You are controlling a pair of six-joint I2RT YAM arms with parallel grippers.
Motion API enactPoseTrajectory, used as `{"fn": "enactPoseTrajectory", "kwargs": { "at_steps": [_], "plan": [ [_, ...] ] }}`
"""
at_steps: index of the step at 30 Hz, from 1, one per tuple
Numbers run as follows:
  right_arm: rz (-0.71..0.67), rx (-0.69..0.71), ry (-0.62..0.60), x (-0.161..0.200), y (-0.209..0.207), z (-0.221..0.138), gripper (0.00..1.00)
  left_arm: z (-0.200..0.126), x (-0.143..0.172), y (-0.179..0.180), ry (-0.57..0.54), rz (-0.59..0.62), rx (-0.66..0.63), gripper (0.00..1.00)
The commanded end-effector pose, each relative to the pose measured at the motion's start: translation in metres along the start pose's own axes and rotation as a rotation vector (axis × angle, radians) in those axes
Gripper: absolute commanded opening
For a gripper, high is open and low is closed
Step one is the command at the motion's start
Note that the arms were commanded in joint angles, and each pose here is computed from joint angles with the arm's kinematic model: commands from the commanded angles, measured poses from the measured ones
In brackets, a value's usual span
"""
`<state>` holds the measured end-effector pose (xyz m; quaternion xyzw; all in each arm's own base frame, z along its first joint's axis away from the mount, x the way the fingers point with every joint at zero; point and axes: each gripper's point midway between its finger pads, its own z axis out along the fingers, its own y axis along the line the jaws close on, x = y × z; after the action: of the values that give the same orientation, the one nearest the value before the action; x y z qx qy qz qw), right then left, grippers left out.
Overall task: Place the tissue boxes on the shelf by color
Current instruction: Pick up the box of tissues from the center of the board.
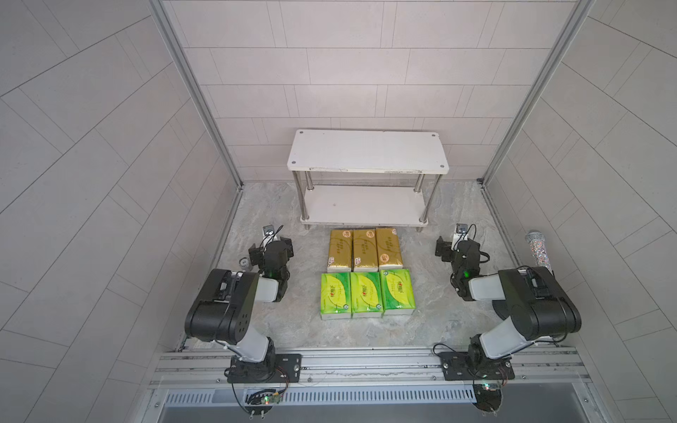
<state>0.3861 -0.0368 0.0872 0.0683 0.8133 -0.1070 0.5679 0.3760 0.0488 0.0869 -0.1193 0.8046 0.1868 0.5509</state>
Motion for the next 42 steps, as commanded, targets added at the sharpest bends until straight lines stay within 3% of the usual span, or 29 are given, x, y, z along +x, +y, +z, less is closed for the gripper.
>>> {"fn": "enactPoseTrajectory", "kwargs": {
  "at_steps": [1, 25, 28, 32, 36, 42],
  "plan": [
    [-0.006, 0.009, -0.018, -0.006, 0.001, 0.002, 1.00, 0.002, -0.010, -0.002, -0.028, -0.025, -0.004, 1.00],
    [0.015, 0.015, -0.018, -0.014, -0.004, 0.002, 1.00, 0.004, -0.014, -0.013, -0.004, -0.005, 0.083, 0.98],
    [0.005, 0.020, 0.062, -0.030, -0.007, 0.002, 1.00, 0.001, -0.024, -0.004, -0.015, 0.000, 0.008, 0.98],
    [-0.021, -0.002, 0.138, -0.039, -0.004, 0.000, 1.00, -0.008, -0.043, -0.012, 0.051, 0.104, -0.012, 1.00],
    [0.019, 0.002, 0.209, -0.046, -0.005, -0.007, 1.00, -0.020, -0.067, -0.008, 0.010, 0.100, -0.111, 1.00],
    [0.167, -0.015, 0.319, -0.045, 0.002, -0.024, 1.00, -0.052, -0.073, -0.030, 0.134, 0.092, -0.024, 1.00]
  ]
}}
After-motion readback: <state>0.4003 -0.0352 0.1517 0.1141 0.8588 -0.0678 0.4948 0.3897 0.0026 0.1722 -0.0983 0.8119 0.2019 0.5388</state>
